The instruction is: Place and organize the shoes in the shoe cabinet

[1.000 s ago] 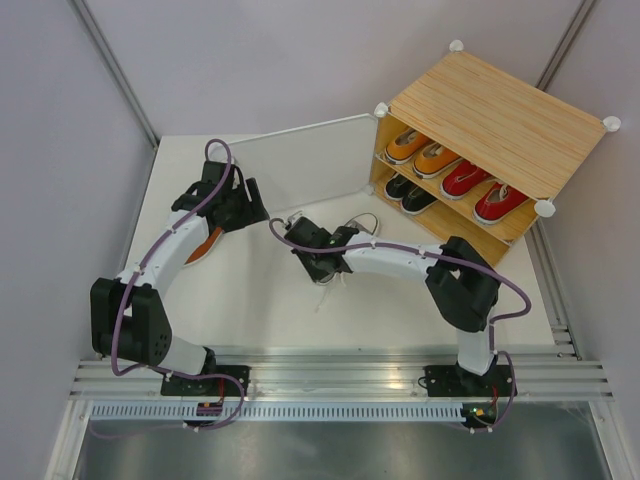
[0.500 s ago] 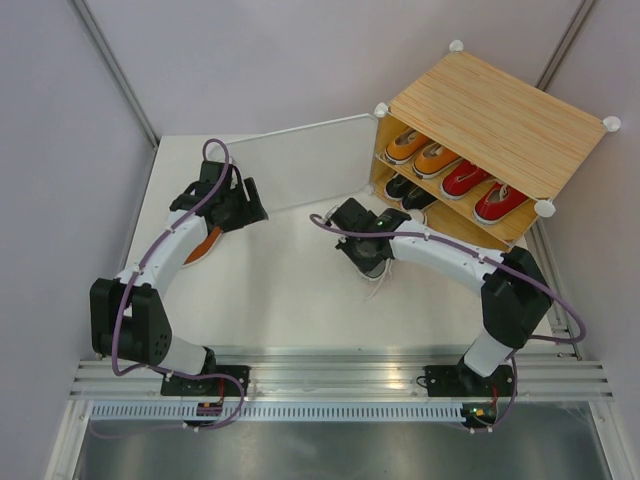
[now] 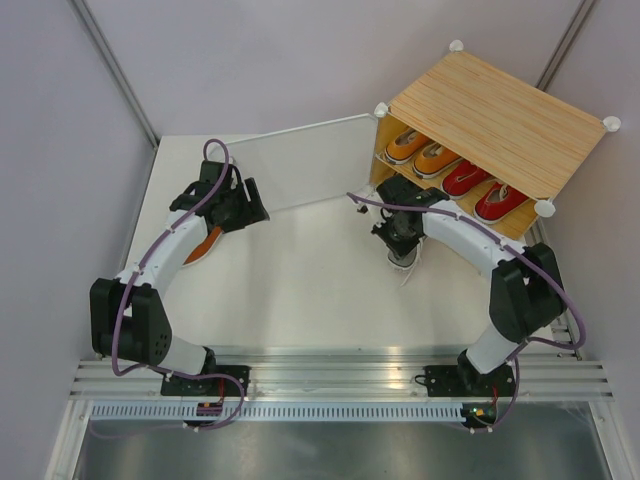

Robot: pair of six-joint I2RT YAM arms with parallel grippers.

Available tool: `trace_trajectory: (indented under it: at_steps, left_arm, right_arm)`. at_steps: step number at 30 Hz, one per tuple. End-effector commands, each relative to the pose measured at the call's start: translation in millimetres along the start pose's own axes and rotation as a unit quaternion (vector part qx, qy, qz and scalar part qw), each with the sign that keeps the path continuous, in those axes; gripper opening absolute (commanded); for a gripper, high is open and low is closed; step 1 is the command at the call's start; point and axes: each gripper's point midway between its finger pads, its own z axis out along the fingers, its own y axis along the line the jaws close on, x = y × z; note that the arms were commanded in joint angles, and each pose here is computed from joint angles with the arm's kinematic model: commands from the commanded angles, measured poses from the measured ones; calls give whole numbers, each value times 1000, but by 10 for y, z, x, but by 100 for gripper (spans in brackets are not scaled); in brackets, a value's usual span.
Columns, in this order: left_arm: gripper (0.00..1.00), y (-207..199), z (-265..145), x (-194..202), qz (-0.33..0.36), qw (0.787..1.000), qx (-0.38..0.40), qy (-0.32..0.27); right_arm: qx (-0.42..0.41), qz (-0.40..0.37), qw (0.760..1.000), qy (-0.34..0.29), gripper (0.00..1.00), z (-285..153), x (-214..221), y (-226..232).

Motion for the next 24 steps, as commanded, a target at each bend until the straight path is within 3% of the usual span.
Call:
trace_trajectory:
  at_steps: [1, 10, 17, 24]
  left_arm:
    - [74, 4, -31, -14, 12, 1000, 7, -3]
    - [74, -3, -49, -20, 12, 1000, 9, -3]
    - [74, -2, -64, -23, 12, 1000, 10, -4]
    - [74, -12, -62, -16, 11, 1000, 12, -3]
  right_arm:
    - [61, -6, 998, -26, 1, -113, -138, -457]
    - [28, 4, 997, -75, 1, -429, -207, -294]
    - [28, 16, 998, -54, 1, -409, -16, -250]
    - [92, 9, 995, -47, 1, -315, -50, -668]
